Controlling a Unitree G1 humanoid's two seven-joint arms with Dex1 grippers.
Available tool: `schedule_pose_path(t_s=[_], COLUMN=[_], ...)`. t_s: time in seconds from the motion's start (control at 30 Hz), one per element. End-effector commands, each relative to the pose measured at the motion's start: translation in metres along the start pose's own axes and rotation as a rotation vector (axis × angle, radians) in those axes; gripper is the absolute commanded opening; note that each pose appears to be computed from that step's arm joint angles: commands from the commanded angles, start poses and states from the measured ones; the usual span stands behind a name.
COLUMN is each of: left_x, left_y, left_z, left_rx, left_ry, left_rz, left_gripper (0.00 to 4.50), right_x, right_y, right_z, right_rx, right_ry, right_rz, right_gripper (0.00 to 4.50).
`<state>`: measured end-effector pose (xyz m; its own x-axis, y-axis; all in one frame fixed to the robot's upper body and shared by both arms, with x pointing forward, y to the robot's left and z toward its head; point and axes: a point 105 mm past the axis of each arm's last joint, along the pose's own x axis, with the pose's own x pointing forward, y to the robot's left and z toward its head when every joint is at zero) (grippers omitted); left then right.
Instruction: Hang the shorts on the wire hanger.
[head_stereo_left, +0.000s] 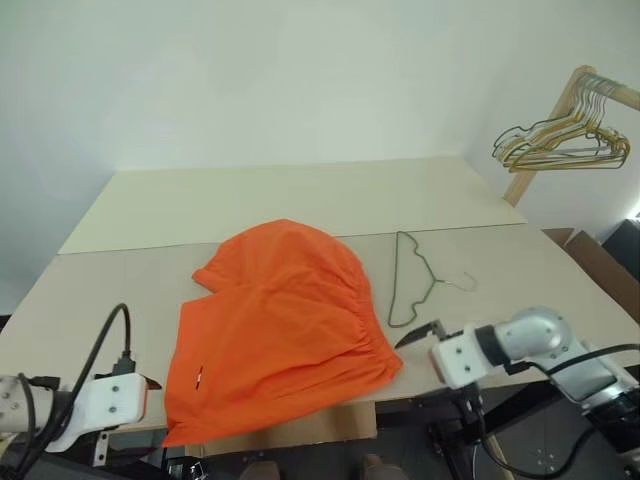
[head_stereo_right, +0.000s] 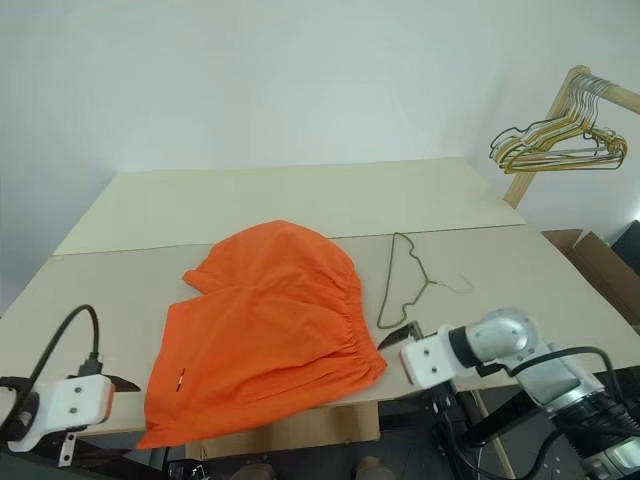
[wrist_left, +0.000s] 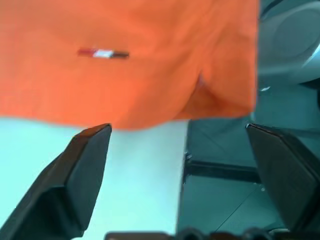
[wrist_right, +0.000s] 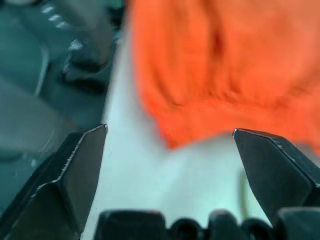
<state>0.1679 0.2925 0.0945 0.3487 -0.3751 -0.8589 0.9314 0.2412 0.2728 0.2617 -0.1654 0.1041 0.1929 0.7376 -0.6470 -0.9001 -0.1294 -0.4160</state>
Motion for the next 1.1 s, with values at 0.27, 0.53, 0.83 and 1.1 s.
schedule_pose_path(t_s=[0.27,0.53,0.83,1.1], left_x=[-0.038,-0.016,-0.016,-0.015], left_y=[0.071,0.075,0.065,0.056], left_z=[0.018,0.096,0.141,0.148], left_rx=[0.065,0.152,0.168,0.174], left_ry=[-0.066,-0.365,-0.622,-0.670], left_rz=[0.362,0.314,0.237,0.183], left_gripper=[4.47,4.47,4.47,4.47], right_x=[-0.023,0.026,0.052,0.068], right_y=[-0.144,-0.145,-0.132,-0.114], right_z=[-0.041,-0.057,-0.060,-0.066], right_rx=[0.840,1.104,1.163,1.161], right_ry=[0.116,0.232,0.257,0.317], right_rz=[-0.897,-1.015,-0.923,-0.825], right_gripper=[4.48,4.48,4.48,4.48])
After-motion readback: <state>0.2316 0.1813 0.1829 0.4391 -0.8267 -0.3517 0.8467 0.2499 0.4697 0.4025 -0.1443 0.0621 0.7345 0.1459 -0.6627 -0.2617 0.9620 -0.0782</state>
